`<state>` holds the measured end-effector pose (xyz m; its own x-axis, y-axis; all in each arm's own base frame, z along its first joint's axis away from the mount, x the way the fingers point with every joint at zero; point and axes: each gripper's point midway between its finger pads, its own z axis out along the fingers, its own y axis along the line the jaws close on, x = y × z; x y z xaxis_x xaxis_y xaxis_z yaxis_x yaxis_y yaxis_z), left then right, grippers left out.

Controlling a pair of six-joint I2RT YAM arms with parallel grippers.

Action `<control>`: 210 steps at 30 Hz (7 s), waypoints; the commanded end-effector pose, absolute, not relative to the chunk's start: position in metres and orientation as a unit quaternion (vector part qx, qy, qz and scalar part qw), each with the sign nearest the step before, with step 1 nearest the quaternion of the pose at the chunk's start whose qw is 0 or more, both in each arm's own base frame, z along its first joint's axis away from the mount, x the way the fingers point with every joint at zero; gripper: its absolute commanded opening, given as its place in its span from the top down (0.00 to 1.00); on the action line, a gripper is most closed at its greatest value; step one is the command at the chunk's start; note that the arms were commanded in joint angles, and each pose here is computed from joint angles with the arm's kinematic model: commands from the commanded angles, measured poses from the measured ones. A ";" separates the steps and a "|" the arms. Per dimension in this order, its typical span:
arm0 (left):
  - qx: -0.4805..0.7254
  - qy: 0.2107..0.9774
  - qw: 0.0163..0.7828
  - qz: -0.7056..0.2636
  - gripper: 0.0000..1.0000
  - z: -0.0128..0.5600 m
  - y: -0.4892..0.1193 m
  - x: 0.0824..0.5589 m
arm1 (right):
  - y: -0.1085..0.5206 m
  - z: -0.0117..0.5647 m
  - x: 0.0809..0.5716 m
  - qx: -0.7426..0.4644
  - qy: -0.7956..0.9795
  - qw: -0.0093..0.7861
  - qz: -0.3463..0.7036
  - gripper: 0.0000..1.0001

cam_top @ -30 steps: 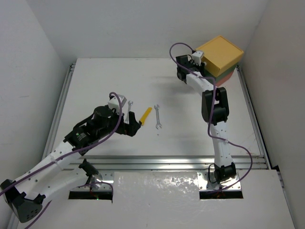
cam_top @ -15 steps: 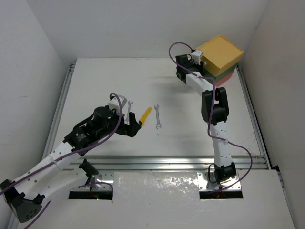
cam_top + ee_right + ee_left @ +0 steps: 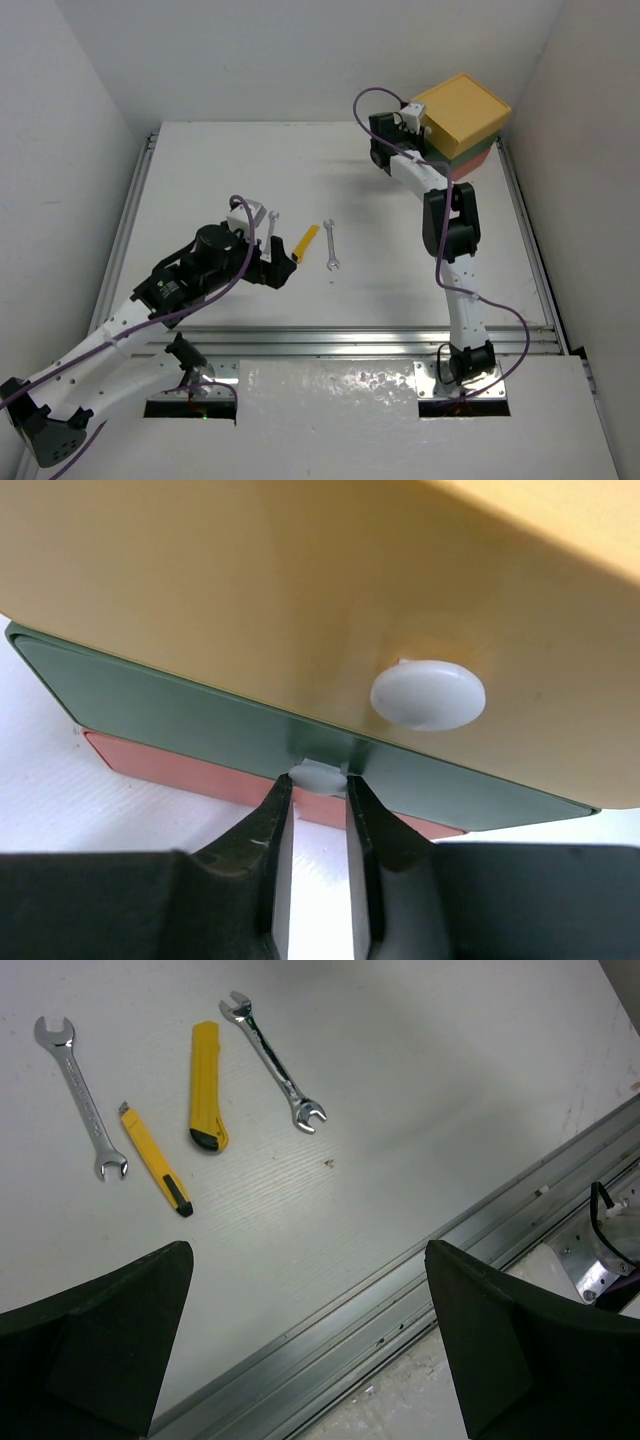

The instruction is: Sort the tools into containers

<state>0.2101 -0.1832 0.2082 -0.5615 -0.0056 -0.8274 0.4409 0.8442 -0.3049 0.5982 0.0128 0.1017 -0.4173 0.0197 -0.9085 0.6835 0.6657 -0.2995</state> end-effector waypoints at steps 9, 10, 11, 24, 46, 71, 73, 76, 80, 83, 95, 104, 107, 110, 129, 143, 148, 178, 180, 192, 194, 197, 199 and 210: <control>0.137 0.829 0.472 -0.267 0.00 0.222 -0.189 0.209 | 0.039 0.138 0.607 0.230 0.743 0.542 -0.318 0.95; 0.137 0.829 0.472 -0.267 0.00 0.222 -0.189 0.209 | 0.043 0.140 0.607 0.226 0.740 0.547 -0.319 0.96; 0.138 0.829 0.471 -0.267 0.00 0.222 -0.190 0.209 | 0.046 0.140 0.608 0.225 0.739 0.549 -0.318 0.96; 0.138 0.827 0.474 -0.268 0.00 0.224 -0.190 0.207 | 0.084 0.144 0.589 0.216 0.739 0.568 -0.290 0.99; 0.140 0.830 0.470 -0.266 0.00 0.220 -0.192 0.208 | 0.120 0.167 0.586 0.066 0.844 0.509 -0.156 0.27; 0.138 0.842 0.456 -0.254 0.00 0.209 -0.193 0.211 | 0.089 0.124 0.585 -0.125 0.920 0.371 -0.030 0.35; 0.137 0.842 0.456 -0.253 0.00 0.209 -0.193 0.211 | 0.092 0.119 0.584 -0.130 0.922 0.364 -0.020 0.36; 0.137 0.843 0.455 -0.251 0.00 0.208 -0.192 0.211 | 0.095 0.117 0.581 -0.140 0.924 0.355 0.010 0.42; 0.136 0.845 0.453 -0.250 0.00 0.207 -0.192 0.212 | 0.110 0.122 0.570 -0.161 0.921 0.344 0.088 0.57; 0.136 0.846 0.452 -0.249 0.00 0.206 -0.192 0.212 | 0.106 0.125 0.565 -0.179 0.919 0.341 0.084 0.57; 0.128 0.848 0.455 -0.239 0.00 0.205 -0.189 0.215 | 0.121 0.215 0.558 -0.142 0.886 0.424 0.118 0.12; 0.037 0.855 0.491 -0.162 0.00 0.212 -0.151 0.232 | 0.184 0.260 0.497 -0.121 0.879 0.451 0.097 0.01; -0.050 0.845 0.521 -0.106 0.00 0.226 -0.114 0.240 | 0.227 0.251 0.454 -0.130 0.874 0.459 0.088 0.01; -0.092 0.822 0.552 -0.101 0.00 0.244 -0.093 0.237 | 0.258 0.184 0.407 -0.126 0.903 0.404 0.080 0.01; -0.042 0.822 0.551 -0.142 0.00 0.246 -0.110 0.230 | 0.285 0.011 0.373 -0.124 0.973 0.186 0.054 0.44; -0.033 0.816 0.556 -0.156 0.00 0.250 -0.113 0.228 | 0.257 -0.053 0.354 -0.122 0.989 0.087 -0.017 0.67; -0.029 0.817 0.554 -0.159 0.00 0.249 -0.115 0.227 | 0.242 -0.062 0.341 -0.118 0.990 0.065 -0.049 0.73; -0.020 0.822 0.546 -0.158 0.00 0.244 -0.119 0.229 | 0.211 0.176 0.406 -0.186 0.891 0.414 0.007 1.00; -0.019 0.823 0.545 -0.158 0.00 0.243 -0.120 0.229 | 0.200 0.200 0.425 -0.204 0.878 0.432 -0.009 1.00; -0.007 0.829 0.536 -0.159 0.00 0.237 -0.126 0.230 | 0.114 0.282 0.571 -0.239 0.816 0.502 -0.157 1.00; -0.005 0.830 0.535 -0.159 0.00 0.237 -0.127 0.231 | 0.106 0.284 0.585 -0.235 0.805 0.517 -0.172 1.00; -0.001 0.833 0.529 -0.159 0.00 0.234 -0.129 0.231 | 0.096 0.288 0.599 -0.233 0.797 0.527 -0.180 1.00; 0.001 0.835 0.528 -0.159 0.00 0.232 -0.130 0.232 | 0.093 0.278 0.609 -0.235 0.799 0.524 -0.179 1.00; 0.005 0.846 0.514 -0.145 0.00 0.223 -0.132 0.237 | 0.081 0.245 0.626 -0.228 0.807 0.502 -0.213 0.37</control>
<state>0.2296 -0.1278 0.2173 -0.4911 -0.1380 -0.8601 0.1468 0.9601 -0.2379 0.6159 0.0832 0.1880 -0.4784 -0.6102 -0.6315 -0.2566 0.7849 -0.5640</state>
